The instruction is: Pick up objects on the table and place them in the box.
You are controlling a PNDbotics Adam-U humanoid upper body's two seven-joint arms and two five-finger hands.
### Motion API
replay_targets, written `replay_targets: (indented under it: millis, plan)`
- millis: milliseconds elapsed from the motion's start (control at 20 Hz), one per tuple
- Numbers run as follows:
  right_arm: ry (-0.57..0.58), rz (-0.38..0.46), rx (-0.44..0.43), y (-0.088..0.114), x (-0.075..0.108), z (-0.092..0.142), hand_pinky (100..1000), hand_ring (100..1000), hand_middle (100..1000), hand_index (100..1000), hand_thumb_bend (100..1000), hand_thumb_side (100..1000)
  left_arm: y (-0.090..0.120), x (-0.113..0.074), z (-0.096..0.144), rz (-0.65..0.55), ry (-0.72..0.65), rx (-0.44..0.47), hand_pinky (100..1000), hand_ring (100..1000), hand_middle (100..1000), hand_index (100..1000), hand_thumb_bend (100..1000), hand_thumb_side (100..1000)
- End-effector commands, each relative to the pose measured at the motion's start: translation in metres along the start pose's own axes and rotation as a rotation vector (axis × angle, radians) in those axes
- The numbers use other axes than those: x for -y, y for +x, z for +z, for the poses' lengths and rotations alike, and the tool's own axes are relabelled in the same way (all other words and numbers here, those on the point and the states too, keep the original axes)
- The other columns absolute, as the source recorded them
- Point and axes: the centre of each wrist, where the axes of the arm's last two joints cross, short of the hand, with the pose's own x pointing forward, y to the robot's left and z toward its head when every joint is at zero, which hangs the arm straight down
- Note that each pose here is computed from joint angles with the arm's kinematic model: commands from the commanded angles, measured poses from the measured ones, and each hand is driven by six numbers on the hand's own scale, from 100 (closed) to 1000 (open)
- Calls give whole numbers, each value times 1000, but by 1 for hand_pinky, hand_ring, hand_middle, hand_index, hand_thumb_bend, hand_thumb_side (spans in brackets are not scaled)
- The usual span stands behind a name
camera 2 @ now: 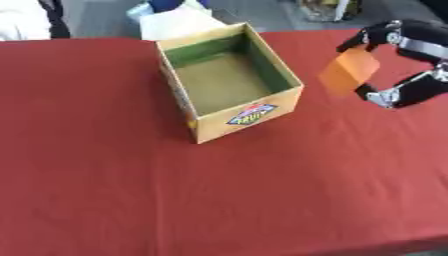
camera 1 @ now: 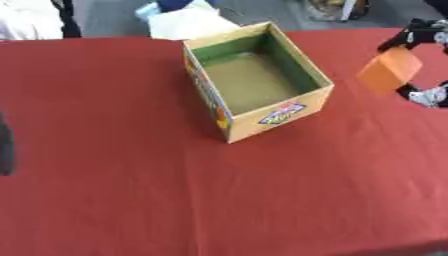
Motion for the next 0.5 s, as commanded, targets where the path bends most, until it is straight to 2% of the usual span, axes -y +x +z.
replay_targets:
  millis: [50, 500]
  plan:
    - [-19, 6, -19, -8, 21, 1, 782, 863, 589, 782, 100, 100, 4, -1, -10, -9, -34, 8, 543, 807, 821, 765, 100, 565]
    - [-110, -24, 4, -16, 45, -26, 759, 856, 563, 775, 100, 100, 3, -3, -22, -10, -71, 19, 542, 808, 824, 765, 100, 565]
